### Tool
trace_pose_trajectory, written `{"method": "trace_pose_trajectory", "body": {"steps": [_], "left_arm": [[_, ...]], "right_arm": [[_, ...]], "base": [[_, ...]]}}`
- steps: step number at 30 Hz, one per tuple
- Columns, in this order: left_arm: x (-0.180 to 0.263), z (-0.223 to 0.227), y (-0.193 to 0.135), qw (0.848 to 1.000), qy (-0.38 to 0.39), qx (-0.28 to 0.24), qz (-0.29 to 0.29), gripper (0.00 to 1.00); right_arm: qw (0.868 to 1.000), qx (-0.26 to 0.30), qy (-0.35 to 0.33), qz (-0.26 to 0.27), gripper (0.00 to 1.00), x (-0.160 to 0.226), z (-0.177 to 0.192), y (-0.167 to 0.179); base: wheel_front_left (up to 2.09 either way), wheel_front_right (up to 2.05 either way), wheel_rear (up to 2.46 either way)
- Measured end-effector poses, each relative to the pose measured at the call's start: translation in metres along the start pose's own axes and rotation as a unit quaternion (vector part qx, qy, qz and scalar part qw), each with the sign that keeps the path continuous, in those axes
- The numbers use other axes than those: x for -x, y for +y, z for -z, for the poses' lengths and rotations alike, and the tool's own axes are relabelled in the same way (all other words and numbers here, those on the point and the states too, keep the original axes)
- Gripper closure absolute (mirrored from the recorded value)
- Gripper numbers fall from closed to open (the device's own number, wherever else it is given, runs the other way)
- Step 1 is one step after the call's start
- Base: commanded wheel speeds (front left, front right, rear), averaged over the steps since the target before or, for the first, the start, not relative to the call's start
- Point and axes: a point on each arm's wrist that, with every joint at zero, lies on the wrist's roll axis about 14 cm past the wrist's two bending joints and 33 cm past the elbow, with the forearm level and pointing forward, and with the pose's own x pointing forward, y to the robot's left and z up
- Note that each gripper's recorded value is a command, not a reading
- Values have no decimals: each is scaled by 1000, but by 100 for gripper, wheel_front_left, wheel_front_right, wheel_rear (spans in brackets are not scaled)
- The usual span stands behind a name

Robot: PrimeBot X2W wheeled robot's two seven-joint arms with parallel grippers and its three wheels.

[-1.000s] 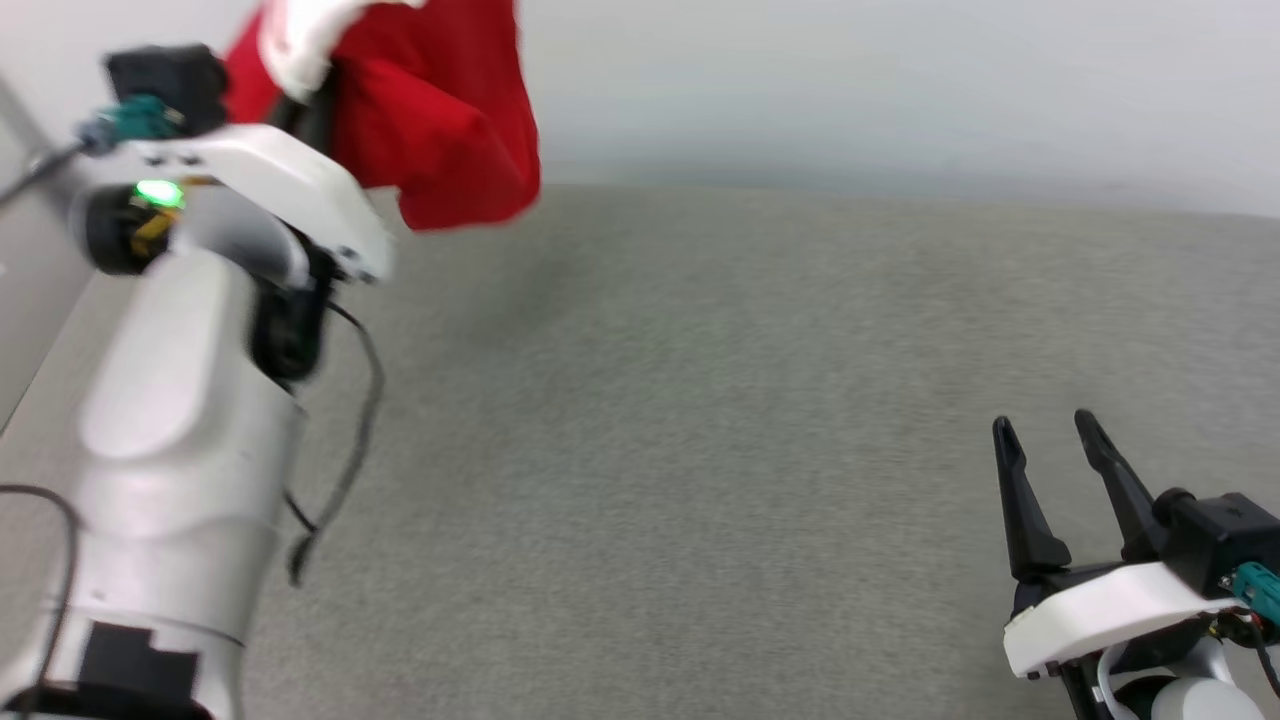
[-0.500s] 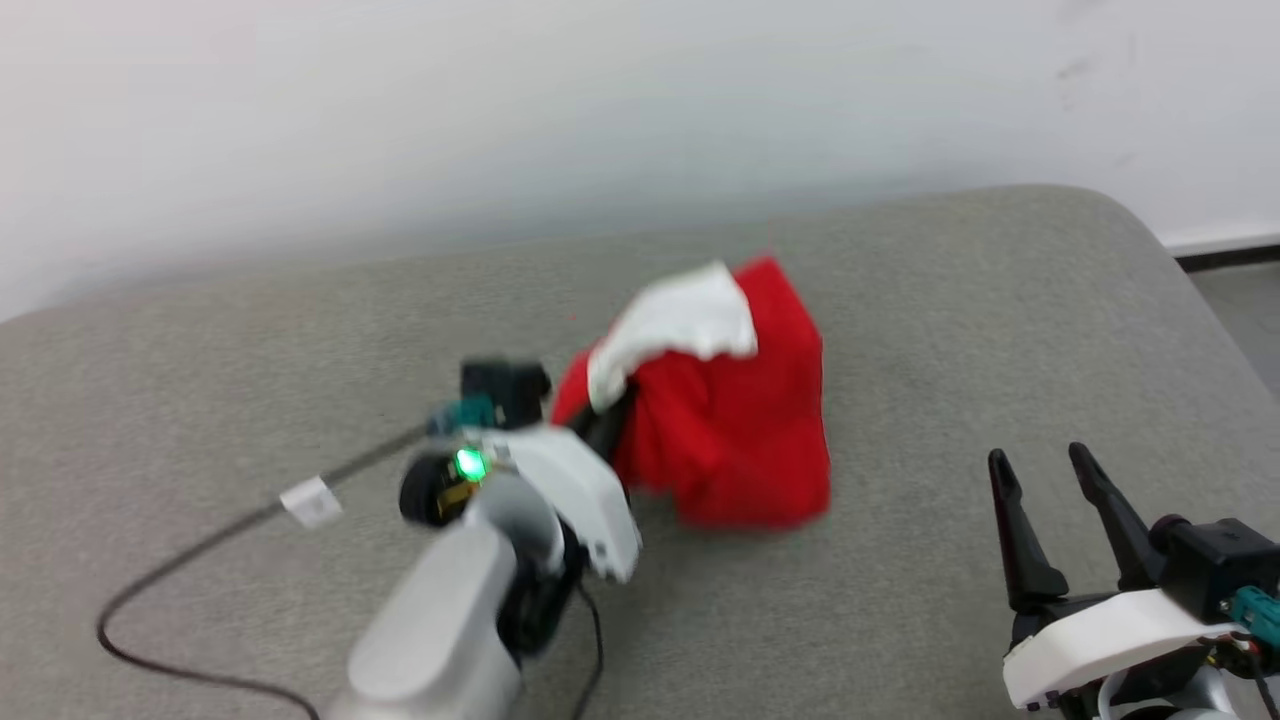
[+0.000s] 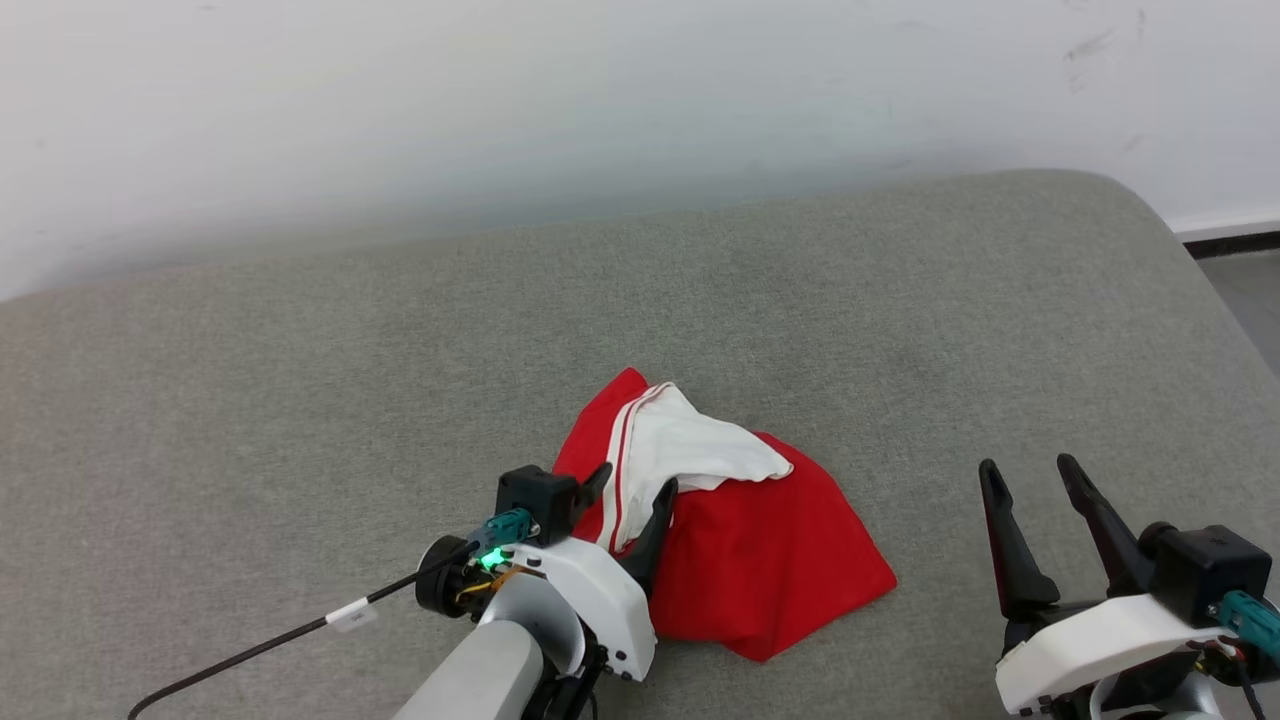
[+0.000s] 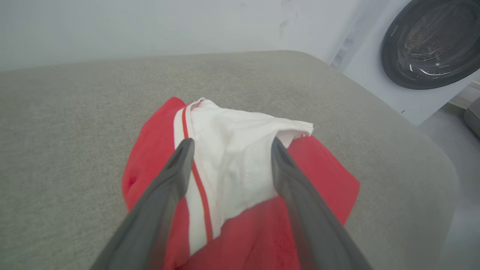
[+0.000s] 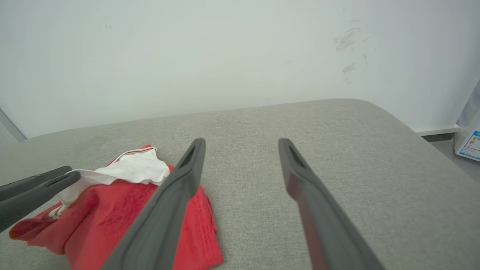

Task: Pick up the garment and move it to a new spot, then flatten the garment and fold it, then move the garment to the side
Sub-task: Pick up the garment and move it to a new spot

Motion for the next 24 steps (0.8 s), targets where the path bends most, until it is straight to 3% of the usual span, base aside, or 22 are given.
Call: {"method": "trace_pose_trajectory", "body": {"steps": [7,12,19,24], "left_arm": [[18,-62,9,992,-117,-19,-32,0],[46,-84,41,981,-169,-13,-96,0],[93,-88,92,965,-189,-31,-178,0],[115,-81,106,962,-182,-45,-199,0]], "right_arm": [[1000,3,-10,-17,0,-1,-6,10],[999,6,-11,-29,0,-4,-8,18],[999,10,-8,-47,0,-4,-8,29],[999,12,-3,-52,0,-1,-7,32]], "base": [[0,0,0],[0,0,0],[0,0,0],[0,0,0]]}}
